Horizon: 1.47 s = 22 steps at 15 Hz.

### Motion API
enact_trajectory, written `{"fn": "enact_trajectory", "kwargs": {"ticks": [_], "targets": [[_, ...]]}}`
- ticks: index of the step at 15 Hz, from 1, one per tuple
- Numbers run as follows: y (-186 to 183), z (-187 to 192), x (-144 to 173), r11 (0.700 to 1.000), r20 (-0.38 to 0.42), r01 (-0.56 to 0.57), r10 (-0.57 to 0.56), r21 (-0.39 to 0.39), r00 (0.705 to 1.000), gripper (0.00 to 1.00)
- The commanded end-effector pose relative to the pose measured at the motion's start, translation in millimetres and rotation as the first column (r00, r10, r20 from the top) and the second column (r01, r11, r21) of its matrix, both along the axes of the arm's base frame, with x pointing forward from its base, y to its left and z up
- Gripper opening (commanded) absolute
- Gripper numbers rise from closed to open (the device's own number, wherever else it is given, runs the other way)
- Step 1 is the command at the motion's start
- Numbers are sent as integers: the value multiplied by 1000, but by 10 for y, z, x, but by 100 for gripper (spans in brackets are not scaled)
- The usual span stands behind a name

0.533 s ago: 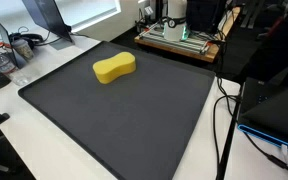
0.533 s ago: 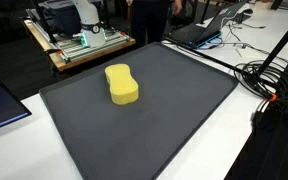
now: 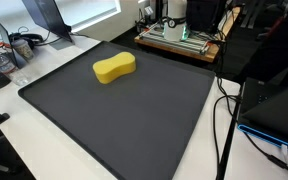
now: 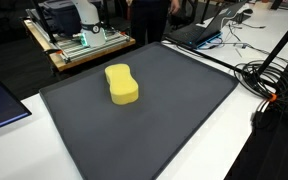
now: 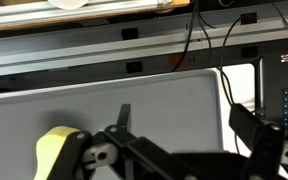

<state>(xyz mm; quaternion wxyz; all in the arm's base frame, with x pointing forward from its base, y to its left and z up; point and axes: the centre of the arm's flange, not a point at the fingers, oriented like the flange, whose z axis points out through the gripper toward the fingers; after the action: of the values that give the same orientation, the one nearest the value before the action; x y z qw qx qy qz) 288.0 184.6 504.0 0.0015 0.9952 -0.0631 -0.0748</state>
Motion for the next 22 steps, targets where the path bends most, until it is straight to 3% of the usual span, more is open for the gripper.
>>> {"fn": "enact_trajectory", "kwargs": {"ticks": [1, 3, 10, 16, 18, 20, 22], "targets": [[0, 0, 0, 1000, 0, 0, 0, 0, 1000, 100], [0, 0, 0, 1000, 0, 0, 0, 0, 1000, 100], [211, 108, 108, 985, 30, -50, 45, 163, 999, 100], [15, 134, 312, 958, 57, -60, 46, 279, 997, 99], [-30, 128, 351, 952, 59, -63, 48, 299, 997, 89], [-61, 122, 376, 949, 58, -66, 50, 309, 997, 62], [-76, 115, 390, 947, 57, -66, 50, 313, 997, 52]]}}
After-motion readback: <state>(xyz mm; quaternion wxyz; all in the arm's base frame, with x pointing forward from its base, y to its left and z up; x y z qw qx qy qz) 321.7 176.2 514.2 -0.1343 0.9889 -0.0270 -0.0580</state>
